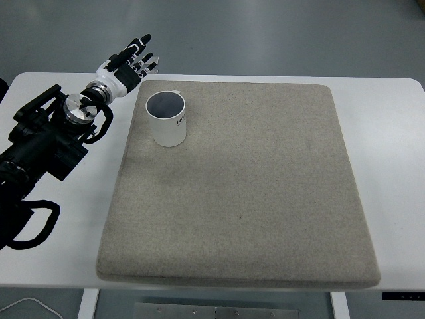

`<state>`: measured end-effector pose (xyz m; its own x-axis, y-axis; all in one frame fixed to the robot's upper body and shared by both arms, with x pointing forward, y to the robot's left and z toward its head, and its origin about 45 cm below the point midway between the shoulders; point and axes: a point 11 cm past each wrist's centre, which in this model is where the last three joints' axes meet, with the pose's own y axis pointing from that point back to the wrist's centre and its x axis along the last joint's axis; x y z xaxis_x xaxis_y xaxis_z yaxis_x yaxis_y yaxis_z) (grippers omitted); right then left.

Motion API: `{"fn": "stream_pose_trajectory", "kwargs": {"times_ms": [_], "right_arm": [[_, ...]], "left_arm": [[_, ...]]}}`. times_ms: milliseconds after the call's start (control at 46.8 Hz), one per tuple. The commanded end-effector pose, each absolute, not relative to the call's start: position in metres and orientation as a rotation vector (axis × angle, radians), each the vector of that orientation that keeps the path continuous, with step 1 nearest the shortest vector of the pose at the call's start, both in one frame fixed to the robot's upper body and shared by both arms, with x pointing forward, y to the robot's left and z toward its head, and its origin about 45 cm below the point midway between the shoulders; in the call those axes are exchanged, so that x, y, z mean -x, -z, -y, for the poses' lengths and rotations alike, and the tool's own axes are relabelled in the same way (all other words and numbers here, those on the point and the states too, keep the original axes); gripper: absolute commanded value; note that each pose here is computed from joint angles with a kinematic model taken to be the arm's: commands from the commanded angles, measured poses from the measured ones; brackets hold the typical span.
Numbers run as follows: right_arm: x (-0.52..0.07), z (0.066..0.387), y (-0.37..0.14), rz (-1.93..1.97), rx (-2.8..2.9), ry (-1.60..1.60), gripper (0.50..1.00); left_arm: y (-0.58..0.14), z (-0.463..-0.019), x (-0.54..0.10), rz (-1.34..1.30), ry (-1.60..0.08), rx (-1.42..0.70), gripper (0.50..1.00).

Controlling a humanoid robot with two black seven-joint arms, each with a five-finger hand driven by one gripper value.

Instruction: Upright white cup

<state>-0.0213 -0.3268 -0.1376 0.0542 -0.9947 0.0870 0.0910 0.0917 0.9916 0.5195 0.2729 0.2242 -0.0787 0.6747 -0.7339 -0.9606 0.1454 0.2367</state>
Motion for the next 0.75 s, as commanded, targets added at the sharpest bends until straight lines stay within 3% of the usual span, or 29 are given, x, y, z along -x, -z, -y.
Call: {"fn": "stream_pose_trajectory", "kwargs": {"times_ms": [0,726], "right_arm": [[0.0213,0.3268,0.1376,1.145,-1.099,1.149,0.93],[0.0223,0.3268,0.1376,1.142,-1.098,1.149,0.93]], "left_arm": [[-0.224,-0.2747,-0.5195,-0.86,-1.434,0.442,0.994],[-0.2251,-0.2748,-0.52,-0.84,-1.443,0.455,0.994]]}}
